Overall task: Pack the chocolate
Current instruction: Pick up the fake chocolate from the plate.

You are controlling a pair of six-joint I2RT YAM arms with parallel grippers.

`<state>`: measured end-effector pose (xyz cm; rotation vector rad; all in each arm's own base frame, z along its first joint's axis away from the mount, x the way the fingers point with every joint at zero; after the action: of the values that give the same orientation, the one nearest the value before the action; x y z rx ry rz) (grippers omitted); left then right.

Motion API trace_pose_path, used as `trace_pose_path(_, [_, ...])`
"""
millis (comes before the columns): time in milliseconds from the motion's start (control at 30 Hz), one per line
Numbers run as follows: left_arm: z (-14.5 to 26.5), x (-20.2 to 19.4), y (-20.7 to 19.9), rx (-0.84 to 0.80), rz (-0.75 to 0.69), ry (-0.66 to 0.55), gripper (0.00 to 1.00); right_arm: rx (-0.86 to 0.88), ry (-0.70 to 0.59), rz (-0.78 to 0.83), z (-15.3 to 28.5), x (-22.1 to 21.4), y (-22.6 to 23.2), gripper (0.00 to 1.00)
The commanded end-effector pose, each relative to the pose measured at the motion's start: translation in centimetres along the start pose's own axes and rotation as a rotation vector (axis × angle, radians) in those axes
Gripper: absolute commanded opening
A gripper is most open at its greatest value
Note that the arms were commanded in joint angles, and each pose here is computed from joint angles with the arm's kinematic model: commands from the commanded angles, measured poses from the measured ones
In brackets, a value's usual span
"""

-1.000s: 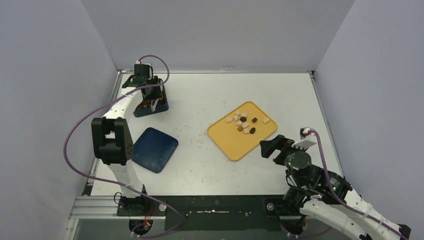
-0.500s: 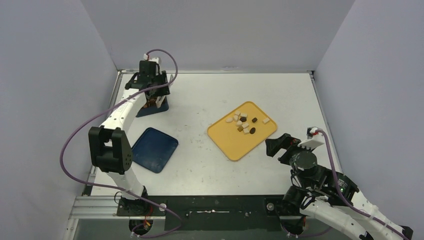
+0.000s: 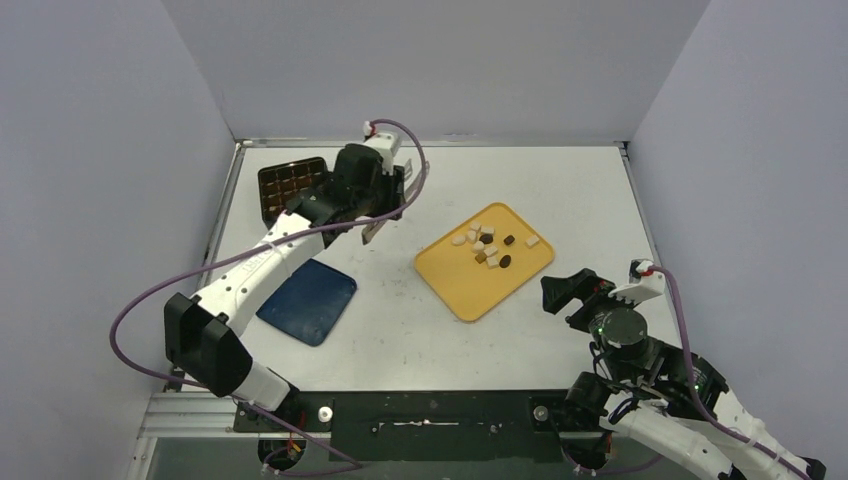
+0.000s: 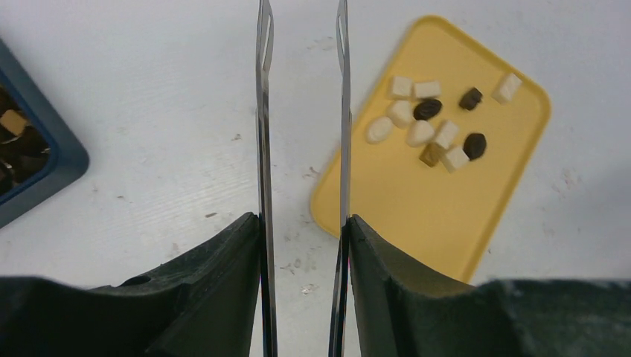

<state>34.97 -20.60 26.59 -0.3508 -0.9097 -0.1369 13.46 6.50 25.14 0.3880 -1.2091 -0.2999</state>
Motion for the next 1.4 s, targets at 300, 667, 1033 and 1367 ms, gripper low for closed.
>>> trace_pose_path(300, [-1.0, -8.2, -9.8, -0.140, -0.187, 0.034, 0.42, 0.033, 0.006, -0.004, 0.2, 0.2, 0.6, 1.00])
trace_pose_path(667, [-3.7, -10.8, -9.4, -0.117, -0.268, 0.063, 0.42, 0.053, 0.019, 0.006, 0.1, -0.1, 1.0, 1.00])
trace_pose_path(1033, [-6.4, -11.4, -9.0, -0.082, -0.337, 0.097, 0.43, 0.047, 0.004, -0.007, 0.1, 0.0, 0.7, 1.00])
trace_pose_path(1367, [-7.9, -12.1, -8.2, -0.099, -0.315, 0.126, 0.44, 0.039, 0.000, -0.013, 0.1, 0.0, 0.6, 1.00])
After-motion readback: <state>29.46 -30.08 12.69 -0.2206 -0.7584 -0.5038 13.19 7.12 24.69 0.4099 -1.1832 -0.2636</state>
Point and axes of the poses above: each gripper's point midway between its finger pads, its own z axis back along the fingers, its own y axis along the line the jaws close on, x = y × z, the point moved 4 cm from there along z, back along the fingers, and after that the axes turned 4 degrees about z, right-handed, at the moved point
